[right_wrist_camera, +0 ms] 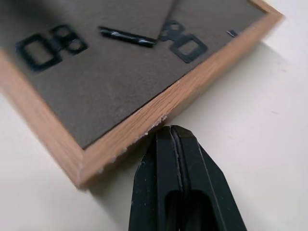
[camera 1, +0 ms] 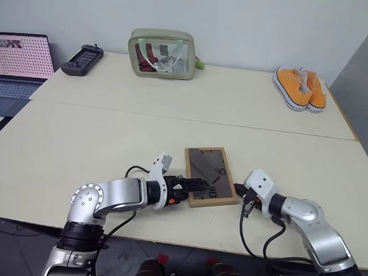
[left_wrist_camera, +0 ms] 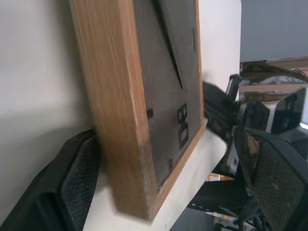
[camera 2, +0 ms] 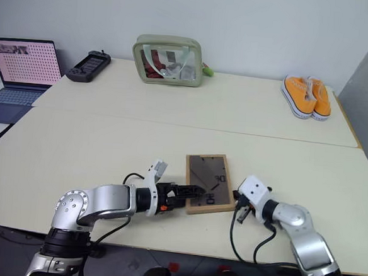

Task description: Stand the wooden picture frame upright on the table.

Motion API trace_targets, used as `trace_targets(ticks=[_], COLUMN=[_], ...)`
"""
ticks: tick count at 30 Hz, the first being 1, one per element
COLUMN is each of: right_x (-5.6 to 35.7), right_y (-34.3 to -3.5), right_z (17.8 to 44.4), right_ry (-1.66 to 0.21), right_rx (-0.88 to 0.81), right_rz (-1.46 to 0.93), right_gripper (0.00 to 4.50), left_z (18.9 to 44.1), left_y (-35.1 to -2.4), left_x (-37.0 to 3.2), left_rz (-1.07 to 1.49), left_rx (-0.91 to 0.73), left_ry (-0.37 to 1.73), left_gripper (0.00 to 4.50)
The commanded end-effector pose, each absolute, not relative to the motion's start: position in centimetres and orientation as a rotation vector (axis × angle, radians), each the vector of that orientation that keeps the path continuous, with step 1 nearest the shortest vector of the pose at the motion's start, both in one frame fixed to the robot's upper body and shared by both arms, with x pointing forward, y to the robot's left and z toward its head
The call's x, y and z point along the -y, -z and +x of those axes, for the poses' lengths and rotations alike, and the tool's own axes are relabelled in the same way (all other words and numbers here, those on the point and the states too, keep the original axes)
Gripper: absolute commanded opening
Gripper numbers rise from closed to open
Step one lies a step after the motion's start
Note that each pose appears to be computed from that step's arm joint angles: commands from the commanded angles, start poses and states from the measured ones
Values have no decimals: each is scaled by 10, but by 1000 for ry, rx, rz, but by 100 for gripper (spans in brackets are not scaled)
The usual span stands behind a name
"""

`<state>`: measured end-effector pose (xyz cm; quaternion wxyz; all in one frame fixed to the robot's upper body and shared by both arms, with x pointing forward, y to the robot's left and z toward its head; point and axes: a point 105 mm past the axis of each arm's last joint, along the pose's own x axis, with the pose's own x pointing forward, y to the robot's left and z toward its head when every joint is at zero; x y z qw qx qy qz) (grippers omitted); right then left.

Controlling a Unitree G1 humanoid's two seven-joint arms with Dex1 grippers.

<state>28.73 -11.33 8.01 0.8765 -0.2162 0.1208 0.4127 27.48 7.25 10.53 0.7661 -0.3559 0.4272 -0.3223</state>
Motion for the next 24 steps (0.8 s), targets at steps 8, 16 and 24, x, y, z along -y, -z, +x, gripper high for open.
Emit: trace_targets(ticks=[8, 16, 24], right_x=[113, 121, 119], right_y=[-92, -90, -91], right_z=[288, 293, 293], right_ry=[-836, -822, -826], right_rx=[-222, -234, -232], right_rz=[-445, -458, -454], right_gripper=[0, 0, 0], left_z=[280, 282, 282], left_y=[-111, -116, -119], left_x=[-75, -72, -71], left_rz=[-779, -810, -827], left_rx=[-911, -887, -868], left_ry=[696, 703, 708], left_gripper=[447, 376, 205])
